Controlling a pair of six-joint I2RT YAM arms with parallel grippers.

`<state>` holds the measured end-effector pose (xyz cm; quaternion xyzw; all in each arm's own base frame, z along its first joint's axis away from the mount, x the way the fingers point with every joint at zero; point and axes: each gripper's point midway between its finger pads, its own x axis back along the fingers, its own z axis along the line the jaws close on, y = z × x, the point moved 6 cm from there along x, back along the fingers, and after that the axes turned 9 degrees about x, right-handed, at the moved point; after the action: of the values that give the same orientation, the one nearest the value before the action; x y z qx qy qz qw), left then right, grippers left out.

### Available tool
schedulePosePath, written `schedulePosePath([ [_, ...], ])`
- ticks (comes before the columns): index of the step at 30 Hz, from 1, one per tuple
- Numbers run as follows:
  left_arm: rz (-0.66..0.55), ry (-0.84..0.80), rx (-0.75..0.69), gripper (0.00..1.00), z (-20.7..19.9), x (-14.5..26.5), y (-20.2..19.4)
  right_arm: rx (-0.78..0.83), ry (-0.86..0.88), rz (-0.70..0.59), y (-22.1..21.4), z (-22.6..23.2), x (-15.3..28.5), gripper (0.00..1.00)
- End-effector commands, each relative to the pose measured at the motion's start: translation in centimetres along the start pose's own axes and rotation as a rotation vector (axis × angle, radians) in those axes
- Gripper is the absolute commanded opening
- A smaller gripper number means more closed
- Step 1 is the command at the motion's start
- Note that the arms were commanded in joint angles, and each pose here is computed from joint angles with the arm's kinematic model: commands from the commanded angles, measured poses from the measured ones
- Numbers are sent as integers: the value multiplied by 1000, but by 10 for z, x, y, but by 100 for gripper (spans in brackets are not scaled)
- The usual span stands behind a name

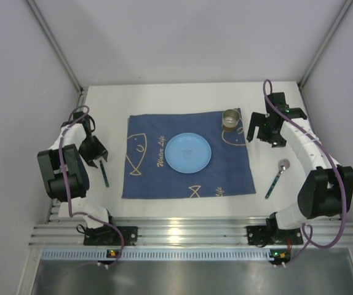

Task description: Set the dinner table for one person

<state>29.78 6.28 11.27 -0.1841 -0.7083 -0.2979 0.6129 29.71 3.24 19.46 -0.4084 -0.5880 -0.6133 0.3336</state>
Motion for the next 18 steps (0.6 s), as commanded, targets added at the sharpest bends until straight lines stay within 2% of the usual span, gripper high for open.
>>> schedulePosePath([
  [1, 52, 122, 13, 52, 25, -5, -7, -7, 11, -60, 8, -2, 8, 94],
  [8, 28, 150, -13, 51, 36, -20, 0, -8, 16, -48, 6, -2, 3, 95],
  [14, 64, 77, -11, 48, 25, -43, -2, -9, 26, -40, 8, 1, 0, 95],
  [18, 50, 47, -4, 43, 21, -39, 0, -9, 24, -45, 11, 0, 1, 94],
])
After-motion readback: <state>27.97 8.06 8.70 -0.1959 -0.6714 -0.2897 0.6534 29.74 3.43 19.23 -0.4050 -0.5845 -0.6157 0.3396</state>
